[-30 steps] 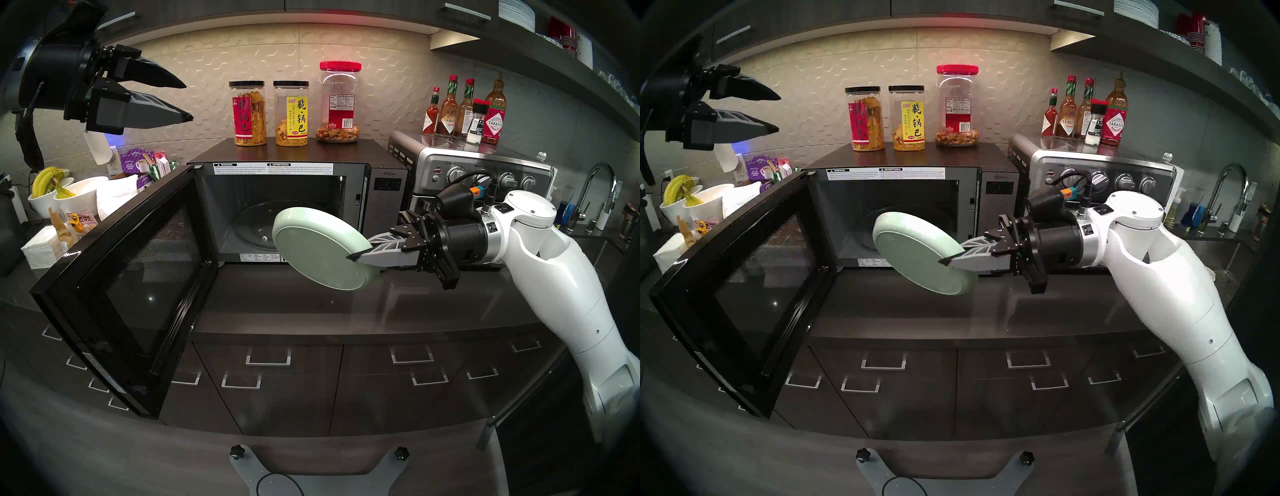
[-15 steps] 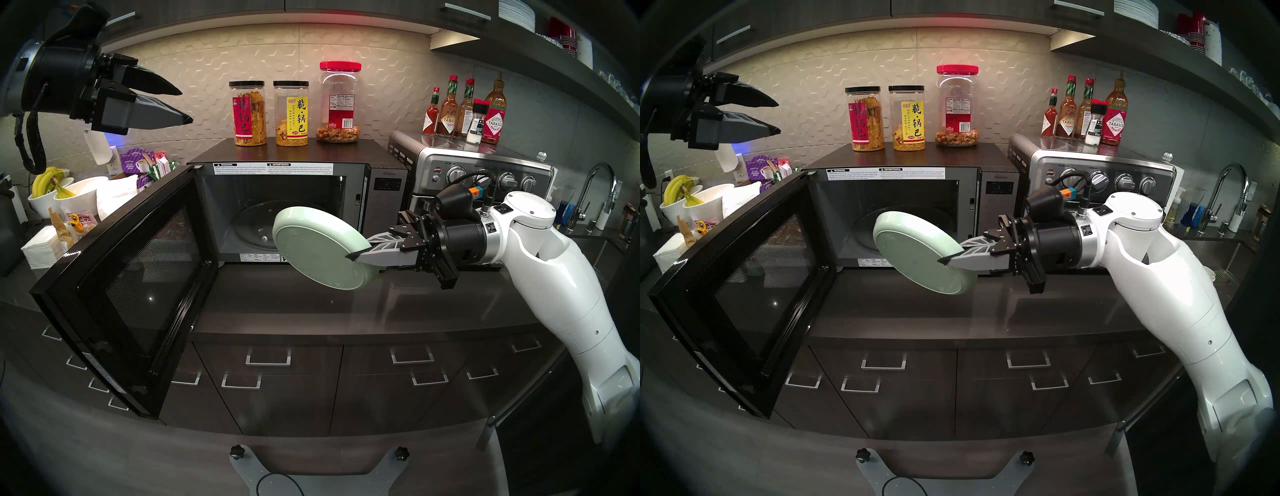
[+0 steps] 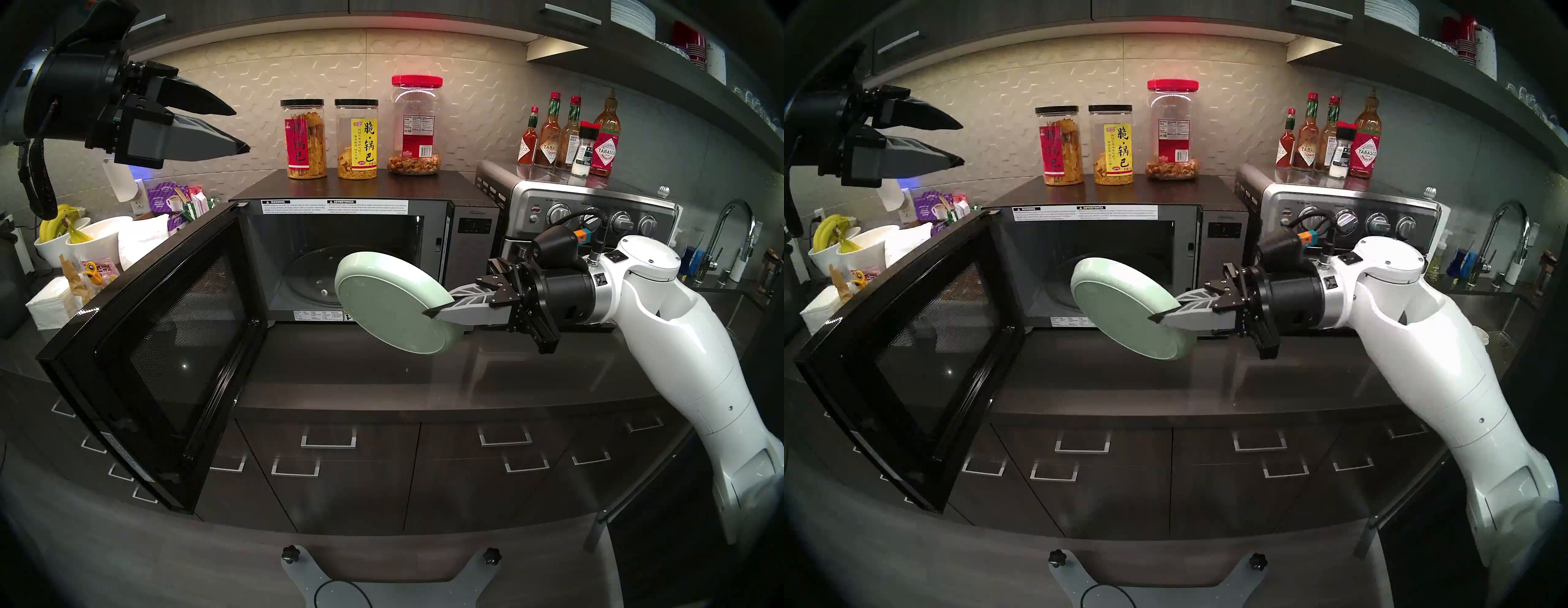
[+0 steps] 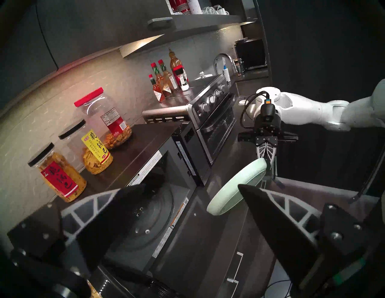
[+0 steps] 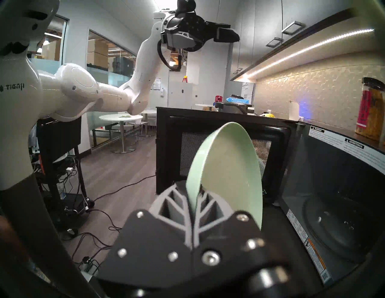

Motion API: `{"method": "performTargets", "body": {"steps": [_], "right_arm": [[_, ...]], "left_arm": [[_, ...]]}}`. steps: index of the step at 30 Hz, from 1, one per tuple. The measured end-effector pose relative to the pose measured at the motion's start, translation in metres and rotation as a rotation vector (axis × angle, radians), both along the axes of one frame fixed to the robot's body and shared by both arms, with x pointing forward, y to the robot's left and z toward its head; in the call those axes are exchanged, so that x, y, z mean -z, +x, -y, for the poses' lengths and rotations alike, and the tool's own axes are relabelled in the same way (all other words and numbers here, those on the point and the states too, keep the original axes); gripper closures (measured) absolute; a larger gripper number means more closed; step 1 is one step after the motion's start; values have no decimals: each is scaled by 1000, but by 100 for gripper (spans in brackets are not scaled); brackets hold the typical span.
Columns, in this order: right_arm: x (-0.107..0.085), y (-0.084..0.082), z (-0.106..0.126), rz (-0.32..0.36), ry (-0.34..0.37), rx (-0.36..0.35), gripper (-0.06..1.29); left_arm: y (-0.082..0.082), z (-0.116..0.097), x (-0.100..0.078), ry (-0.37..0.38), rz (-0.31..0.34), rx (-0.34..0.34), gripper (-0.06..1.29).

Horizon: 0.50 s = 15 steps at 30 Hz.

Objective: Open the microwave, put the plate inside, and close the door

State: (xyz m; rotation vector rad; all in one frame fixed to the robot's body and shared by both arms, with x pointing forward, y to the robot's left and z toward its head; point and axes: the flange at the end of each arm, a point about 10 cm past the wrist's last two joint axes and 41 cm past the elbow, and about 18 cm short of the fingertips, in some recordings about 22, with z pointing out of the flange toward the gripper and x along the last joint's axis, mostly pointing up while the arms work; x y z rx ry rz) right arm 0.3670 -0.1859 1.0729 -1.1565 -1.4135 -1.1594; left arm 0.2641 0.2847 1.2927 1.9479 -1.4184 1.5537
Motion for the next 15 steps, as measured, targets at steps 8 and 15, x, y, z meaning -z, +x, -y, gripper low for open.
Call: {"method": "performTargets", "body": {"steps": [8, 15], "right_arm": [[0, 0, 0, 0, 3, 4, 125], [1, 0, 0, -3, 5, 6, 125]], "left_arm": [[-6, 3, -1, -24, 17, 29, -3], [-10, 3, -3, -52, 37, 48, -3]]}}
